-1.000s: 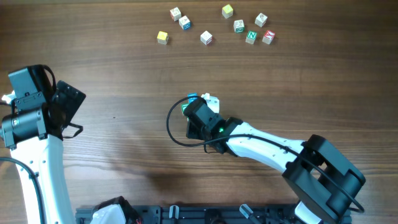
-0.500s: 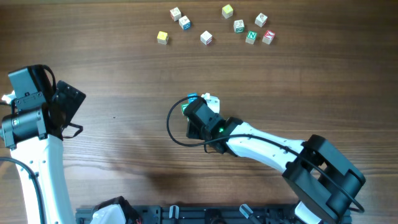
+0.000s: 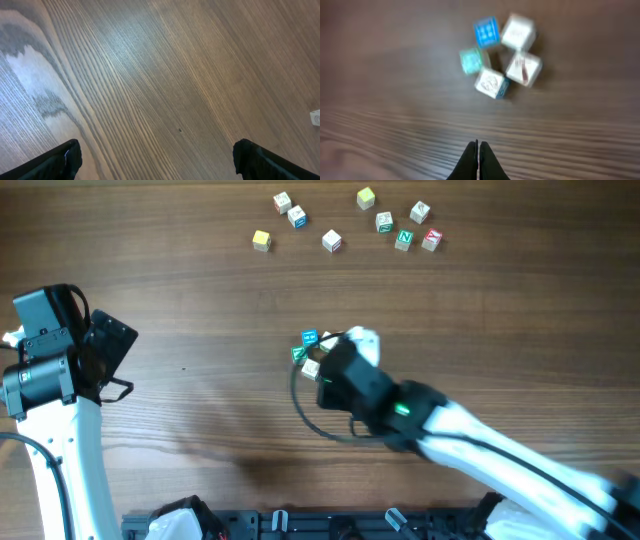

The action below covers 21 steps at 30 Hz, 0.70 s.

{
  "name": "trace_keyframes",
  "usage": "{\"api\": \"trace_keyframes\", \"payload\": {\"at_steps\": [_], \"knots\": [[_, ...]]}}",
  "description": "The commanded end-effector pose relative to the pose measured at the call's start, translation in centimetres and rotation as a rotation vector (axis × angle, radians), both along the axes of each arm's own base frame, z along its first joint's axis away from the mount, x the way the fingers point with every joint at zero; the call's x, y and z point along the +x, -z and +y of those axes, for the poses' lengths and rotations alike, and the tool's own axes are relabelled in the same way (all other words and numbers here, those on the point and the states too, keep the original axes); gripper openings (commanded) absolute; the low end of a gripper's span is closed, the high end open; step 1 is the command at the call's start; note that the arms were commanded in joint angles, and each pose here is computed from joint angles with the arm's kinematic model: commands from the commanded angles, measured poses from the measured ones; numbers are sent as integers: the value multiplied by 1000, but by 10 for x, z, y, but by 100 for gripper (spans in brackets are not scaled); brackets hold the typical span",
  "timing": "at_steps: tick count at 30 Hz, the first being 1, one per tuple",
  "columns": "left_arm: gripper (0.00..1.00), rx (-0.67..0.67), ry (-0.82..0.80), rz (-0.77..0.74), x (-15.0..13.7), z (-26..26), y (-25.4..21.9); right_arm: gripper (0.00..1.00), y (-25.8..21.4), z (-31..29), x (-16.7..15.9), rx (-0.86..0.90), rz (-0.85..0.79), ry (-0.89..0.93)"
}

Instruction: Form a circle

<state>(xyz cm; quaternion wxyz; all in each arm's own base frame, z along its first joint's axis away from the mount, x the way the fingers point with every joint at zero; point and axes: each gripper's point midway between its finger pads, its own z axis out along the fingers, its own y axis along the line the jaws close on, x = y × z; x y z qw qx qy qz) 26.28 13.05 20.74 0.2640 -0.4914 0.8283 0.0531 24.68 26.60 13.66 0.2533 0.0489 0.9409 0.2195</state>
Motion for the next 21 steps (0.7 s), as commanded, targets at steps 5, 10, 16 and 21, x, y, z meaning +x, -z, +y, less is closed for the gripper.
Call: {"api": "trace_keyframes", "payload": {"at_steps": [5, 10, 16, 21], "knots": [[100, 7, -24, -5, -1, 4, -2, 100, -85, -66, -14, -7, -241, 69], [100, 7, -24, -5, -1, 4, -2, 100, -108, -92, -20, -45, -339, 67], [100, 7, -24, -5, -1, 4, -2, 100, -139, -119, -21, -119, -502, 65], [100, 7, -24, -5, -1, 4, -2, 100, -171, -144, -31, -108, -629, 79]]}}
